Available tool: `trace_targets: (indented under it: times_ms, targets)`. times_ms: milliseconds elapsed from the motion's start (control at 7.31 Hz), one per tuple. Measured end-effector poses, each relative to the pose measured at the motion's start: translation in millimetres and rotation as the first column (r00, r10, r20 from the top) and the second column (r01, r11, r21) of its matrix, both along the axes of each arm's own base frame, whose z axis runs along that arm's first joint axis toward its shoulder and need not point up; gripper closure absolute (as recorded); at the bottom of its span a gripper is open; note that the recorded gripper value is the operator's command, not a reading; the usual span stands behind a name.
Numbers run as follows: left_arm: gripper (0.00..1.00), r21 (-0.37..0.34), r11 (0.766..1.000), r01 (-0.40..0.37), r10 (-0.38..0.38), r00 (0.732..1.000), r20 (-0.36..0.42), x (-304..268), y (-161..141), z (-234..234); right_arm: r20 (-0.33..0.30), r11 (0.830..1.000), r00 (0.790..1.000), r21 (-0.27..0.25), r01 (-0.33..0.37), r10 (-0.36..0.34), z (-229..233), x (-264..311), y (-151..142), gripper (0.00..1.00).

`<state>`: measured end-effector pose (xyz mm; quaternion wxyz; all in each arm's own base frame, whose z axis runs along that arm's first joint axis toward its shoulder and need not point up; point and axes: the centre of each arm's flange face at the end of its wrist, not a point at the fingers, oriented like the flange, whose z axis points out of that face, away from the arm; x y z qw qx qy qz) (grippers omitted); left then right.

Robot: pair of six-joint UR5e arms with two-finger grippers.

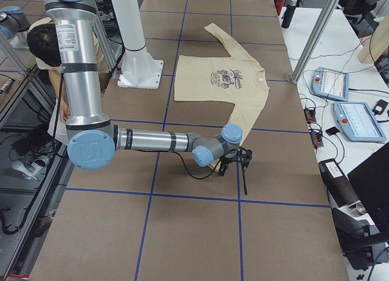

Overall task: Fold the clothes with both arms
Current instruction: 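Move the right gripper toward the sleeve nearest it and grasp the cuff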

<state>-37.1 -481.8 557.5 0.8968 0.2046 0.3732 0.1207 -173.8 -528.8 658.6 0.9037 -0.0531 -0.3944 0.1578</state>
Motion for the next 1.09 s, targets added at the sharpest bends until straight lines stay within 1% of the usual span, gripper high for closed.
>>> trace_targets:
  times_ms: [137, 273, 1094]
  targets:
    - [0.00, 0.001, 1.000, 0.000, 0.000, 1.000, 0.000, 0.0, 0.0, -0.4, -0.002, 1.000, 1.000, -0.002, 0.001, -0.001, 1.8, 0.1, 0.7, 0.36]
    - [0.00, 0.002, 1.000, 0.000, 0.000, 1.000, 0.000, 0.0, 0.1, -1.0, -0.004, 1.000, 1.000, -0.003, 0.001, -0.001, 3.3, 0.7, 1.6, 0.38]
    - [0.00, 0.010, 1.000, 0.000, 0.000, 1.000, -0.001, 0.0, 1.5, -5.9, -0.010, 1.000, 1.000, -0.018, -0.002, 0.002, 10.8, 4.0, 7.3, 0.38]
